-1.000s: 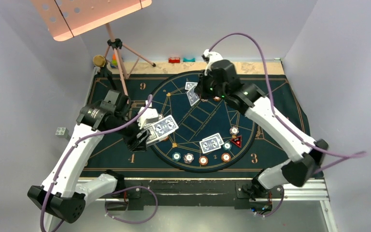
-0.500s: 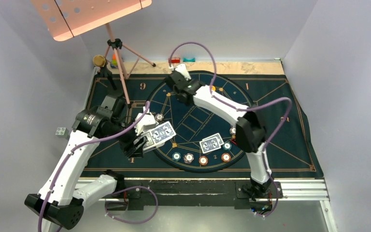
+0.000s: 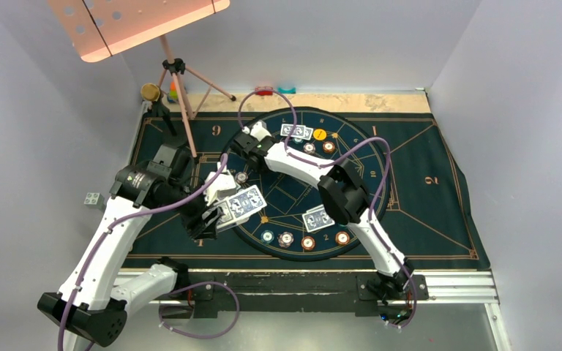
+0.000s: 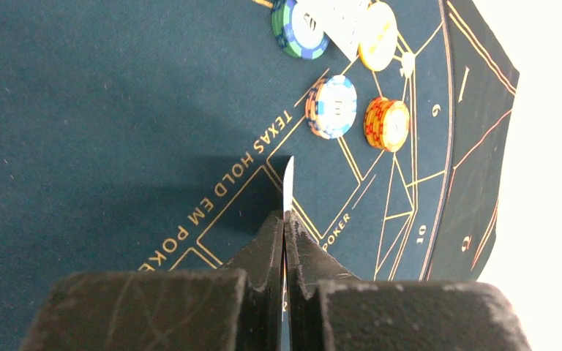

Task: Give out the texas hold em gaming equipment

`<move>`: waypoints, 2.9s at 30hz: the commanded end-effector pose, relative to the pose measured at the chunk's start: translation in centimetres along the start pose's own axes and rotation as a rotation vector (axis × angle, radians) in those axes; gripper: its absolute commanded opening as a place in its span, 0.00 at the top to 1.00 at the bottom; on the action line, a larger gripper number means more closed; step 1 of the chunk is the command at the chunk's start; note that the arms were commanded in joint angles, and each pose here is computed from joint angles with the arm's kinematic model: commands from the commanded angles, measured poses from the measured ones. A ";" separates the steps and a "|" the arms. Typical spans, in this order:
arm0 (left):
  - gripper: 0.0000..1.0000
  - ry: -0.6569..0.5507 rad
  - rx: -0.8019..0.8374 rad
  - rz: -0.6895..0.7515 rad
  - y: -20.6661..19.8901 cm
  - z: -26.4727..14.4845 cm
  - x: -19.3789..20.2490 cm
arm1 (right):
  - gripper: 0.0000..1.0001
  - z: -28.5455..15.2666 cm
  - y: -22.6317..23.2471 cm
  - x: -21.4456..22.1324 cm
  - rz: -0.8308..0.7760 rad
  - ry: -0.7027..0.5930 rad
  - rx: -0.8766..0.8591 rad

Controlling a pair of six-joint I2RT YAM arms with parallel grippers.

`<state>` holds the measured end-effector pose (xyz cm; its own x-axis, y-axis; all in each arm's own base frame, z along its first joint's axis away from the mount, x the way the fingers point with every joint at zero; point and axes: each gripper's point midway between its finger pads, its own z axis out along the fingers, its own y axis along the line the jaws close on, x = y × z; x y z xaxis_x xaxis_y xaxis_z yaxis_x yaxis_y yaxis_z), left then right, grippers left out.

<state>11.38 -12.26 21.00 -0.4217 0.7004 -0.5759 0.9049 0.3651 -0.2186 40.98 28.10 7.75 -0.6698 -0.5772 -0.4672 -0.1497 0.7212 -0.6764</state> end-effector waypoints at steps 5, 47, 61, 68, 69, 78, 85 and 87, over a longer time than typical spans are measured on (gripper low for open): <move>1.00 -0.032 0.012 0.031 -0.3 -0.3 -0.9 | 1.00 0.8 1.7 -2.2 0.057 -0.028 -0.034; 1.00 -0.034 0.005 0.040 1.1 0.5 -1.7 | 0.08 -26.9 -8.6 -3.5 0.636 -0.284 -1.431; 1.00 -0.059 -0.011 0.044 1.8 0.4 -2.7 | 0.03 -31.1 -3.2 -1.8 0.506 -0.200 -1.706; 1.00 -0.060 -0.014 0.048 1.8 0.3 -2.8 | 0.02 -30.3 -1.3 -1.0 0.523 -0.139 -1.730; 1.00 -0.059 -0.015 0.048 1.8 0.3 -2.8 | 0.02 -30.1 -1.3 -0.8 0.524 -0.135 -1.714; 1.00 -0.068 -0.012 0.047 1.7 0.3 -3.0 | 0.31 -27.9 -1.6 0.9 0.517 -0.110 -1.568; 1.00 -0.071 -0.011 0.048 1.6 0.2 -3.0 | 0.46 -27.5 -2.0 1.3 0.525 -0.108 -1.530; 1.00 -0.070 -0.008 0.047 1.5 0.2 -2.9 | 0.49 -27.3 -2.0 1.4 0.526 -0.103 -1.520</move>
<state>13.53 -13.03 20.46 -0.4200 0.6993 -0.5784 0.9054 0.3659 -0.2152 20.48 37.01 23.38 -0.8579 -0.1423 -0.4938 -0.4964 0.4779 0.7247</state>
